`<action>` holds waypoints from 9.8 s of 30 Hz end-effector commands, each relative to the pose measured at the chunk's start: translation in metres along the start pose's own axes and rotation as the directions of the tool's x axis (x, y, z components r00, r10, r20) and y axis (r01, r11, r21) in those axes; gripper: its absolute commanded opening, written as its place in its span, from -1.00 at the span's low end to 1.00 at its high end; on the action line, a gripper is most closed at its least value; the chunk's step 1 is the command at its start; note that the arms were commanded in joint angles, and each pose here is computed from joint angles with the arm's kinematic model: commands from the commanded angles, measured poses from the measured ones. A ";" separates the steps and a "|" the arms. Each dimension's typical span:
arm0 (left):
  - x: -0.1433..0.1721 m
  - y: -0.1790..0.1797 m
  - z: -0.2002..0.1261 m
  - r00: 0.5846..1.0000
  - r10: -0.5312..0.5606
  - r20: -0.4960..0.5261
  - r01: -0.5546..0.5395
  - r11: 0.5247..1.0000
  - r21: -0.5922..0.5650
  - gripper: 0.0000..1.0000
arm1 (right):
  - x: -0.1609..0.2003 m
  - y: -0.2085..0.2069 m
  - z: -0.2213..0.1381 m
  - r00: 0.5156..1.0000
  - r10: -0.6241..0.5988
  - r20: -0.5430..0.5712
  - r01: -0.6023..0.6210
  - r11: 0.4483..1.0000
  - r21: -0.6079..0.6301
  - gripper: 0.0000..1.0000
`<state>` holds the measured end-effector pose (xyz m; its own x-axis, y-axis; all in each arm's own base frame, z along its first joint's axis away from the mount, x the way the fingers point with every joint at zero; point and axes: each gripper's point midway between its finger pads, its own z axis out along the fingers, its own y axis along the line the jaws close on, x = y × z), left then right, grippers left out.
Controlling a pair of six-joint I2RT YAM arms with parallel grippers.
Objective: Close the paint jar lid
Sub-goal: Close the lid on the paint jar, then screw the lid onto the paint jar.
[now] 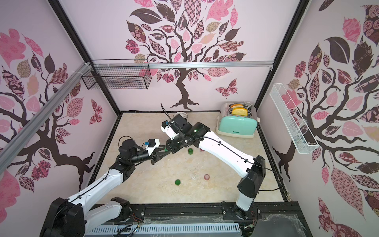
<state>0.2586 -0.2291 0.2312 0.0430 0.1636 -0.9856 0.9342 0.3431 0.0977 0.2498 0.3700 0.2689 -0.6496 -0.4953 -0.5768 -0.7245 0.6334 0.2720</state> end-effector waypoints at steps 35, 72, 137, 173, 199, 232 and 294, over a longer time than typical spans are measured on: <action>-0.030 0.002 0.000 0.993 0.095 0.074 -0.095 0.996 -0.006 -0.47 | -0.012 0.001 -0.027 0.992 0.120 0.040 -0.122 0.991 0.053 0.42; -0.025 -0.026 0.009 0.997 0.054 0.058 -0.064 0.979 0.192 -0.47 | 0.007 0.023 -0.072 0.678 -0.615 0.403 0.710 0.689 -0.146 0.70; -0.026 -0.023 0.007 0.994 0.100 0.047 -0.106 0.984 0.140 -0.47 | 0.011 0.000 0.000 0.899 -0.424 0.113 0.435 0.893 -0.112 -0.55; -0.022 -0.050 0.008 0.998 0.050 0.047 -0.063 0.945 0.321 -0.47 | 0.027 0.012 -0.061 0.705 -0.677 0.213 0.708 0.690 -0.150 0.60; -0.018 -0.051 0.009 0.998 0.048 0.027 -0.054 0.945 0.321 -0.46 | 0.030 0.018 -0.036 0.702 -0.693 0.164 0.711 0.668 -0.221 0.08; -0.025 -0.018 0.005 0.986 0.164 0.025 -0.166 0.985 0.058 -0.48 | -0.001 0.009 0.005 0.956 -0.215 0.199 0.231 0.971 -0.060 -0.67; -0.018 -0.057 0.006 0.997 0.060 0.038 -0.069 0.936 0.345 -0.46 | 0.038 0.026 -0.060 0.696 -0.652 0.300 0.713 0.680 -0.174 0.47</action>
<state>0.2122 -0.2552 0.2359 0.1023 0.1623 -0.9814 0.9934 0.0339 0.1091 0.1993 0.3290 0.2966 -0.0393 -0.5932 -0.8041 -0.9962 0.0860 -0.0148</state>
